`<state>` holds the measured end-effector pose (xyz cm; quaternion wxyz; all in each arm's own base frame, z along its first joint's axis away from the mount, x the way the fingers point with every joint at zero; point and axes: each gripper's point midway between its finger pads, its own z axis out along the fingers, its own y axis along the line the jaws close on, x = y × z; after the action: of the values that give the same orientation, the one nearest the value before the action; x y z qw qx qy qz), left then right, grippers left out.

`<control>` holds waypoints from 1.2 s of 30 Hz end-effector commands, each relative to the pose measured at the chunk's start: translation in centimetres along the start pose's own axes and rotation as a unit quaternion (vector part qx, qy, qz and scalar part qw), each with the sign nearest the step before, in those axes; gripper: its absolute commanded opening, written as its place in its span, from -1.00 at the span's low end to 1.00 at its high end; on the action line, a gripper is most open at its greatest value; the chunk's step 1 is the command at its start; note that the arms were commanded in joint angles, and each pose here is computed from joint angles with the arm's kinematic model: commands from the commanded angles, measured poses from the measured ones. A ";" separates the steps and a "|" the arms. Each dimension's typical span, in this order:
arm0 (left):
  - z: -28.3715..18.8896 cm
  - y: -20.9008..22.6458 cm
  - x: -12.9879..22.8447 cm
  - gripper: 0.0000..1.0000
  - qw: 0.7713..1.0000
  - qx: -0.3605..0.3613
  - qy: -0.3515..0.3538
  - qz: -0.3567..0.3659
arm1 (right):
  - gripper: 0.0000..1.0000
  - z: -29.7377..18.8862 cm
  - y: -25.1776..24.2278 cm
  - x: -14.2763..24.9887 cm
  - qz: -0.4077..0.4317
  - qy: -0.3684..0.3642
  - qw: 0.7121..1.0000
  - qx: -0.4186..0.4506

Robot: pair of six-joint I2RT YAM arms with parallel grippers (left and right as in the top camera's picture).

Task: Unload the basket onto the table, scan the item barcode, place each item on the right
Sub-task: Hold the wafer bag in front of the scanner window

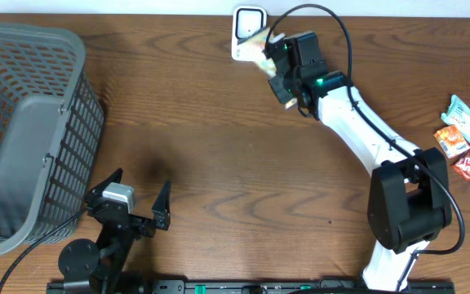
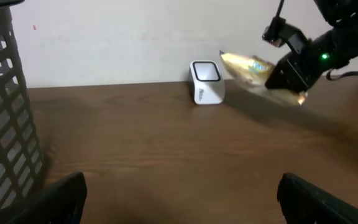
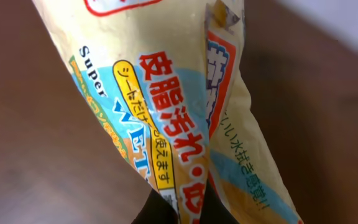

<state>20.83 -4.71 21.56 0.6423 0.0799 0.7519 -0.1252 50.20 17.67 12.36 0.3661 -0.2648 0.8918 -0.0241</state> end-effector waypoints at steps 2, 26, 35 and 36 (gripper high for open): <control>-0.1 0.0 -0.3 0.96 1.000 -0.001 -0.004 0.009 | -0.98 -0.5 -3.3 -2.8 -0.033 -0.038 0.994 0.094; -0.1 0.0 -0.3 0.96 1.000 -0.001 -0.004 0.009 | -0.98 5.2 -3.9 -6.2 -0.018 -0.014 0.988 0.151; -0.1 0.0 -0.3 0.96 1.000 -0.001 -0.004 0.009 | -0.98 -0.2 -8.8 -1.9 0.078 0.086 0.967 0.226; -0.1 0.0 -0.3 0.96 1.000 -0.001 -0.004 0.009 | -0.98 -0.9 -9.5 -1.0 0.097 0.099 0.963 0.229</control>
<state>20.82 -4.72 21.56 0.6423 0.0800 0.7519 -0.1253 54.58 13.24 10.37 0.2857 -0.1879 0.9158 -0.2105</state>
